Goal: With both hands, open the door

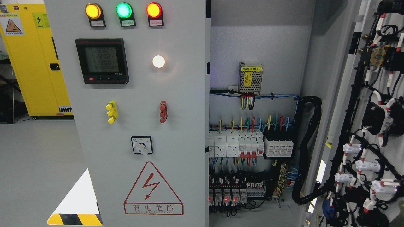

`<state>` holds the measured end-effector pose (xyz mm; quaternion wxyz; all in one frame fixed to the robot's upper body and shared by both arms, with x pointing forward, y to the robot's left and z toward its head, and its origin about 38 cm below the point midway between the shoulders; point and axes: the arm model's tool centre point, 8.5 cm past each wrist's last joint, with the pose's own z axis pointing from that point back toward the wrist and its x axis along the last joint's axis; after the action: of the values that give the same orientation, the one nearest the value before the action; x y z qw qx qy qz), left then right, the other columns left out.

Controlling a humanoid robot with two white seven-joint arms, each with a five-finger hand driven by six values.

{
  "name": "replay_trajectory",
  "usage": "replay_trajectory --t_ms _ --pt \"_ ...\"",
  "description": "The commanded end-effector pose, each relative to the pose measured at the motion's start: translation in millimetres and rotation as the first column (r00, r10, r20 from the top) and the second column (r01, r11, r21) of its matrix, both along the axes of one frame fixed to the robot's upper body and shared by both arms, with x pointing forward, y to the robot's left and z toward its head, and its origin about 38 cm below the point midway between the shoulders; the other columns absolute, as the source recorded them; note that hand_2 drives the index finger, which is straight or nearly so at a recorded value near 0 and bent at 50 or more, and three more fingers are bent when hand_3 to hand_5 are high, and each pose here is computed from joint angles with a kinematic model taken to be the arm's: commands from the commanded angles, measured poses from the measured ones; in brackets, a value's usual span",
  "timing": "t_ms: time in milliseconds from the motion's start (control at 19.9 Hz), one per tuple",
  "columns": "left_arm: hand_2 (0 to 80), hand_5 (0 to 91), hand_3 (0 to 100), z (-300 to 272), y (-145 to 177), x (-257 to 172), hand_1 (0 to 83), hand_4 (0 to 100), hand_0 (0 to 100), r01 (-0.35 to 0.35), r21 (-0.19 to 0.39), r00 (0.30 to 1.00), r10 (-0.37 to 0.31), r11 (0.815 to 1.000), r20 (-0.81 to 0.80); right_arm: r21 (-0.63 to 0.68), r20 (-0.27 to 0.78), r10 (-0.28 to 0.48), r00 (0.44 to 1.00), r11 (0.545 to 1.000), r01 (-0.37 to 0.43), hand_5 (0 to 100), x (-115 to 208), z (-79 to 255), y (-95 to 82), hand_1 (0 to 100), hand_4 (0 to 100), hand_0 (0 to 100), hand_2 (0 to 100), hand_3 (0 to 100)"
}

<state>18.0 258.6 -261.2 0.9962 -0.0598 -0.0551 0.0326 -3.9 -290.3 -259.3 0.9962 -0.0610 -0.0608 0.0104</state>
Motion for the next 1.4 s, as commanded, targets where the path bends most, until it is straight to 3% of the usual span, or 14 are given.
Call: replay_trajectory --t_ms 0,201,351,552,652,802,953,1153,1203,1354 --pt "0.0 0.0 0 1.3 -0.5 -28.1 55.6 0 12 -0.011 0.007 0.997 0.012 1.0 -0.073 0.045 0.411 0.032 0.911 0.997 -0.055 0 97.1 46.4 20.7 50 0 0 4 0" --pt "0.0 0.0 0 1.8 1.8 -19.8 55.6 0 12 -0.02 0.012 1.0 0.02 1.0 -0.005 0.087 0.702 0.028 0.712 0.989 -0.124 0 160.9 132.8 55.3 50 0 0 4 0" --pt "0.0 0.0 0 2.0 3.8 -16.2 55.6 0 12 -0.016 0.016 1.0 0.016 1.0 0.006 0.095 0.829 0.031 0.559 0.976 -0.196 0 199.0 192.3 79.7 50 0 0 4 0" --pt "0.0 0.0 0 1.6 -2.0 -12.7 55.6 0 12 -0.016 0.008 1.0 0.016 1.0 0.012 0.125 0.961 -0.037 0.274 0.942 -0.31 0 220.2 303.9 121.8 50 0 0 4 0" --pt "0.0 0.0 0 1.7 -0.2 -12.7 55.6 0 12 -0.02 0.009 1.0 0.02 1.0 0.012 0.161 0.982 -0.108 0.156 0.909 -0.384 0 210.7 354.5 149.7 50 0 0 4 0" --pt "0.0 0.0 0 2.0 2.2 -12.1 55.6 0 12 -0.021 0.008 1.0 0.021 1.0 0.014 0.153 0.988 -0.136 0.071 0.876 -0.457 0 212.8 367.7 170.2 50 0 0 4 0" --pt "0.0 0.0 0 2.0 2.1 -12.1 55.6 0 12 -0.018 0.006 1.0 0.018 1.0 0.014 0.103 0.988 -0.146 -0.05 0.865 -0.491 0 239.0 394.4 175.2 50 0 0 4 0" --pt "0.0 0.0 0 1.9 1.3 -12.7 55.6 0 12 -0.016 0.006 1.0 0.016 1.0 0.012 -0.002 0.951 -0.161 -0.265 0.851 -0.525 0 269.3 439.0 176.4 50 0 0 4 0" --pt "0.0 0.0 0 1.9 1.3 -12.7 55.6 0 12 -0.016 0.006 1.0 0.016 1.0 0.012 -0.025 0.941 -0.158 -0.3 0.85 -0.526 0 276.3 448.5 176.0 50 0 0 4 0" --pt "0.0 0.0 0 1.8 -0.7 -12.6 55.6 0 12 -0.018 0.003 1.0 0.018 1.0 0.013 -0.033 0.924 -0.178 -0.338 0.844 -0.535 0 286.7 464.6 182.4 50 0 0 4 0"
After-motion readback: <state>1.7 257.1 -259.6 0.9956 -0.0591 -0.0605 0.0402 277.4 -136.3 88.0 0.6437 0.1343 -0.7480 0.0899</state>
